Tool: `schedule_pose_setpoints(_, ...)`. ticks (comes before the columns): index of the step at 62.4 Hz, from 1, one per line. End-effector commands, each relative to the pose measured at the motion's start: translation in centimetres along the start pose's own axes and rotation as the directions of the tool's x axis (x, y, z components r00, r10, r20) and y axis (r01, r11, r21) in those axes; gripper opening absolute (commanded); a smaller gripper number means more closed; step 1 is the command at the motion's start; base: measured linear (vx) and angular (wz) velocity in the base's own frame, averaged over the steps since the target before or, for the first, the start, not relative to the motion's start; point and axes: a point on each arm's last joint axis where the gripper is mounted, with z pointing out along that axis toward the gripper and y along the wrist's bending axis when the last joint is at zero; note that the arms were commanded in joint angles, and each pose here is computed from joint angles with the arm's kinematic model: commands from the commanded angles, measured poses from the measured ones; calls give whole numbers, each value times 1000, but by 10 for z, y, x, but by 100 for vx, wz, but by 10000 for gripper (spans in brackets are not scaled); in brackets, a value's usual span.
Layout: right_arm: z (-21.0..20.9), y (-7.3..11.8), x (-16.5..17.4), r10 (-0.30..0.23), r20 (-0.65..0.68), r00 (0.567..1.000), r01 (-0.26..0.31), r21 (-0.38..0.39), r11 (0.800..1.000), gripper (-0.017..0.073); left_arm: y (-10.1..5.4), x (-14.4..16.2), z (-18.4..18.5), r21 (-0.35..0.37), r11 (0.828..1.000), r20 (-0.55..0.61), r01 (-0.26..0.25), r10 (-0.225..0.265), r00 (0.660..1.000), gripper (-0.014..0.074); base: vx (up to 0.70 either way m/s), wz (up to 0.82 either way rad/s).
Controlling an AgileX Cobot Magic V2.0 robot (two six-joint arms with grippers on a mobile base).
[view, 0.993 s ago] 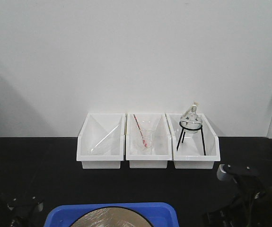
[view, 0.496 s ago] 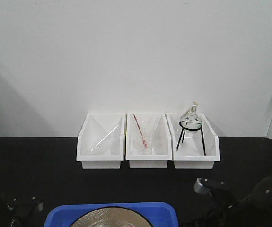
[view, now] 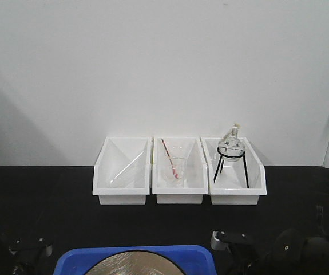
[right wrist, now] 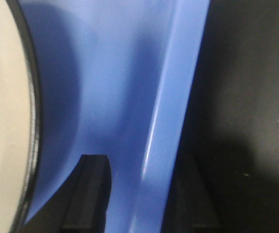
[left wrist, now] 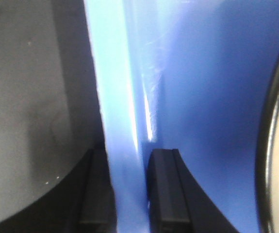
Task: Place disk in tray to left cabinet
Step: 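Move the right gripper to the tray rim opposite the left gripper, then grip both tray rims and lift the blue tray off the bench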
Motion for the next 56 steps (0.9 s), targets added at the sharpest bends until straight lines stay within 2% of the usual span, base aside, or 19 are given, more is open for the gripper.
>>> schedule_pose_setpoints(1,-12,7,-11,3,67,998,-2,-12,1000,365,-3,-3,-9,-3,1000,33,-23,23,999,-6,0,0)
schedule_pose_setpoints(14,6,12,-3,-15,11,1000,15,7,1000,290,-4,-4,-9,6,1000,36,-11,11,999,-6,0,0)
schedule_pose_setpoints(20,15,14,3,-29,-27,999,30,27,999,194,-4,-4,-9,6,1000,36,-11,11,999,-6,0,0)
schedule_pose_setpoints(30,21,15,7,-47,-58,997,50,51,997,-15,-4,-4,-9,5,1000,42,-11,10,999,-6,0,0)
schedule_pose_setpoints(36,20,15,6,-22,-53,998,24,52,998,-10,-4,-6,-9,2,1000,66,-11,10,998,-6,0,0)
schedule_pose_setpoints(40,18,16,5,-11,-45,999,13,52,999,-4,-4,-4,-9,5,1000,41,-12,12,999,-6,0,0)
schedule_pose_setpoints(50,7,20,1,-16,-10,1000,16,44,999,-4,-6,-8,-15,10,999,22,-33,33,999,-6,0,0)
schedule_pose_setpoints(56,-6,21,-4,-11,28,1000,9,37,999,-4,-10,-21,-27,13,998,28,-58,58,998,-6,0,0)
